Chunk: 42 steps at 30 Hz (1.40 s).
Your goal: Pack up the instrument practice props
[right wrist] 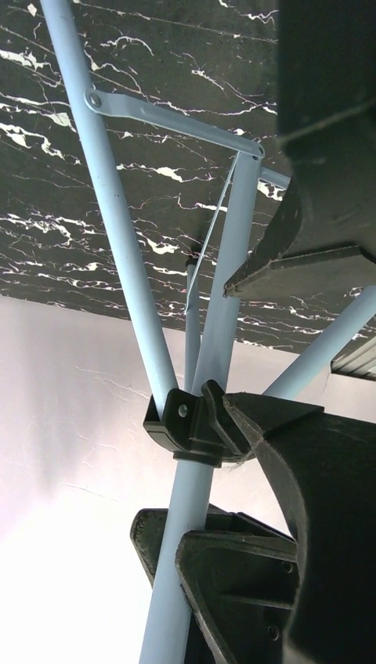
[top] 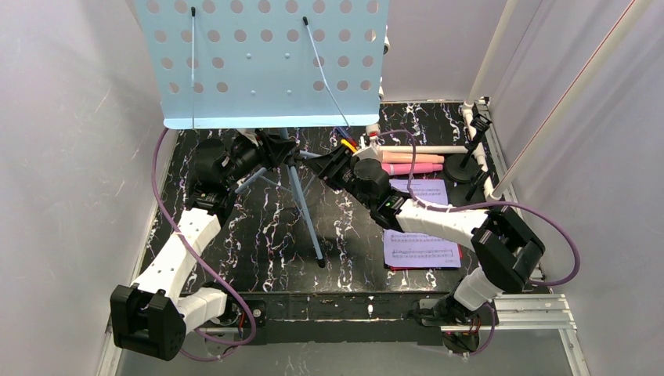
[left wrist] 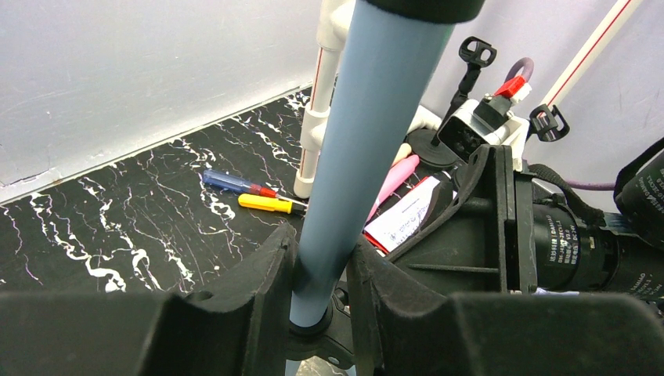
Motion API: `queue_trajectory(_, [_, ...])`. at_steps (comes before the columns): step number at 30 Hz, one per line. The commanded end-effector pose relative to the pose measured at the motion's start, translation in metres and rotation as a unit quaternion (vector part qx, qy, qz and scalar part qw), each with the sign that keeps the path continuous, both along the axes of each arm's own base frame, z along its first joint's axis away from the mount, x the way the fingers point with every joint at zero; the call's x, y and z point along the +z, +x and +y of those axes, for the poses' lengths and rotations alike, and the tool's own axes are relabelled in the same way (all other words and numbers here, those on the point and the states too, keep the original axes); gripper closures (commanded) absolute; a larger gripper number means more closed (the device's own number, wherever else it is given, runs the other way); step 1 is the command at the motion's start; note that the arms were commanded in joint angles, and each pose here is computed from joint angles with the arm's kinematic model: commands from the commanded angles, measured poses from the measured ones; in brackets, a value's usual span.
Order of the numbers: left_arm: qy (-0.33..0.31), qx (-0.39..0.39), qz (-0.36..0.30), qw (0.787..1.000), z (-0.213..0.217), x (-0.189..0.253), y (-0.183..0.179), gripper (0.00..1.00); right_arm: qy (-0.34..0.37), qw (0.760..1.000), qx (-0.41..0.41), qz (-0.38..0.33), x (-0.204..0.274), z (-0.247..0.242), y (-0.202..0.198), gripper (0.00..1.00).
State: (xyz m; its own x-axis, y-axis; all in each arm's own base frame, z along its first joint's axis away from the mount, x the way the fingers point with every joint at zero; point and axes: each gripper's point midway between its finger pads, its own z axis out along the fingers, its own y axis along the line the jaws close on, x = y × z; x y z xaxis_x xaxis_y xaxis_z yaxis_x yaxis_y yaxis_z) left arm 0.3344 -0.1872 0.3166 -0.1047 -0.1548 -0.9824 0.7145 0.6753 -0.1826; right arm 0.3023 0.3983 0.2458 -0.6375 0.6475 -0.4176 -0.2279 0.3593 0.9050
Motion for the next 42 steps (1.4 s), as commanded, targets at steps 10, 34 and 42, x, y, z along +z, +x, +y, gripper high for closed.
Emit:
queue_trajectory(10, [-0.008,-0.05,0.043,0.998,-0.015,-0.007,-0.02,1.0,0.101,0.994,-0.028,-0.042,0.075,-0.004,-0.001,0.37])
queue_trajectory(34, [-0.008,-0.052,0.042,0.998,-0.016,-0.006,-0.02,1.0,0.048,0.999,0.005,0.026,0.031,0.025,-0.007,0.44])
queue_trajectory(42, [-0.008,-0.052,0.044,0.998,-0.016,-0.007,-0.019,1.0,0.017,0.999,-0.021,0.032,0.014,0.018,-0.002,0.43])
